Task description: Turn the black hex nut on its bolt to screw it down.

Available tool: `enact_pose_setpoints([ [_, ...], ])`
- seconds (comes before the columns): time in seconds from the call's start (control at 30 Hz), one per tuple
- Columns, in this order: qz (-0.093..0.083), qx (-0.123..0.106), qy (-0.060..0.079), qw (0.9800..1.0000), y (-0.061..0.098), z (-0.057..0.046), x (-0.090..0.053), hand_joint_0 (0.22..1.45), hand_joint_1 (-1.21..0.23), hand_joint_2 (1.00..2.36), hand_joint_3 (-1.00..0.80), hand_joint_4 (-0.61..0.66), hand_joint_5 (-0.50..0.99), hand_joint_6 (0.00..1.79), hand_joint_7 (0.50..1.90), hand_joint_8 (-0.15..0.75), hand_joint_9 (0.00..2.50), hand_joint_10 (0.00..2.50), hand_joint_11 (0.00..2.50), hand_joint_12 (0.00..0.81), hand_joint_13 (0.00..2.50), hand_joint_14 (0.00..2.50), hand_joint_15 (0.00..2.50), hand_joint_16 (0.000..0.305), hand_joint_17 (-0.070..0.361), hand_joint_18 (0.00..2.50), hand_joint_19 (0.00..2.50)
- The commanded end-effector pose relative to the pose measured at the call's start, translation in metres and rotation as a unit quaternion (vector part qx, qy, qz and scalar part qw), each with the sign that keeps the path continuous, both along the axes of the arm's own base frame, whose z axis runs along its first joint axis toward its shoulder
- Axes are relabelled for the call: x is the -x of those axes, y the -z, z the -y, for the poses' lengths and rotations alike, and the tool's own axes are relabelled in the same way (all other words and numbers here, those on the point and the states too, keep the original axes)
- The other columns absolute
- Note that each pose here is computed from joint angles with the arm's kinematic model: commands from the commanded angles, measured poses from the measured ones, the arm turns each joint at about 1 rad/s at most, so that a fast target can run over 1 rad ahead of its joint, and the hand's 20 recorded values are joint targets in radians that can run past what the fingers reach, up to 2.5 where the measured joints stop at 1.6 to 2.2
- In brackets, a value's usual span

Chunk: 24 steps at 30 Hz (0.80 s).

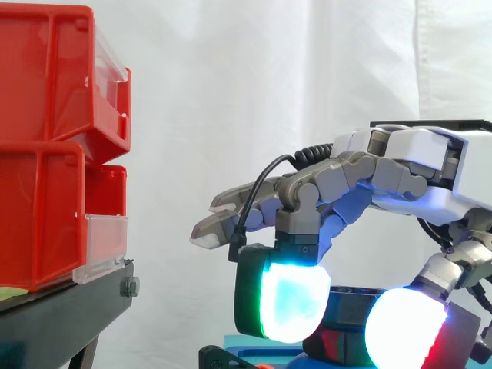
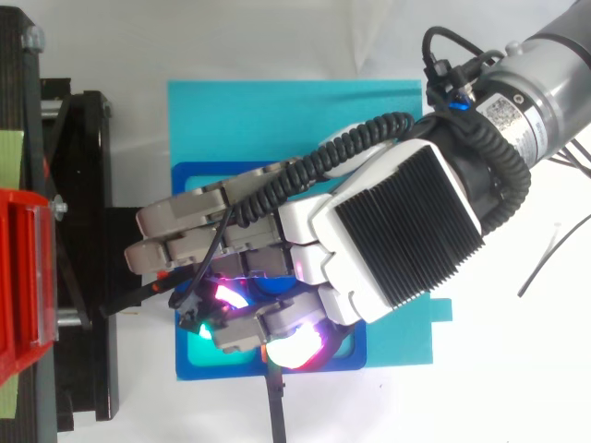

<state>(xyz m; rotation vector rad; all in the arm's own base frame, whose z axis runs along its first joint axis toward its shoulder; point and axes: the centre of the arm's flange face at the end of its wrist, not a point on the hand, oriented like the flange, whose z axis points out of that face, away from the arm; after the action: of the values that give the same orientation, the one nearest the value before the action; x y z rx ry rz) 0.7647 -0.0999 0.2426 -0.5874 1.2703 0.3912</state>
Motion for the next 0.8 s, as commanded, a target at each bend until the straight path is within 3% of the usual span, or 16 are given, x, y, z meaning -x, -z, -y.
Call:
enact_pose_setpoints([
  [0.0,-0.002,0.0,0.0,1.0,0.0005,0.0003,0.0004,0.6,-0.6,1.01,-0.36,0.24,-0.14,0.77,1.07,0.297,0.97,0.01,0.32,0.345,0.55,0.0,0.02,0.05,0.113,0.45,0.13],
  [0.33,-0.007,0.0,0.0,1.0,0.0014,0.0003,0.0012,0.57,-0.59,1.0,-0.45,0.27,-0.13,0.73,1.06,0.299,0.95,0.01,0.3,0.349,0.55,0.0,0.03,0.051,0.115,0.45,0.13],
  [0.63,-0.007,0.001,0.0,1.0,0.0015,0.0001,0.0013,0.59,-0.6,1.01,-0.33,0.24,-0.13,0.74,1.08,0.296,0.95,0.01,0.31,0.346,0.55,0.0,0.03,0.051,0.114,0.45,0.13],
  [0.77,-0.006,0.001,-0.003,1.0,0.0014,-0.0002,0.0014,0.51,-0.43,1.0,-0.5,0.29,-0.12,0.68,1.11,0.307,0.96,0.01,0.3,0.364,0.56,0.0,0.03,0.054,0.122,0.46,0.13],
])
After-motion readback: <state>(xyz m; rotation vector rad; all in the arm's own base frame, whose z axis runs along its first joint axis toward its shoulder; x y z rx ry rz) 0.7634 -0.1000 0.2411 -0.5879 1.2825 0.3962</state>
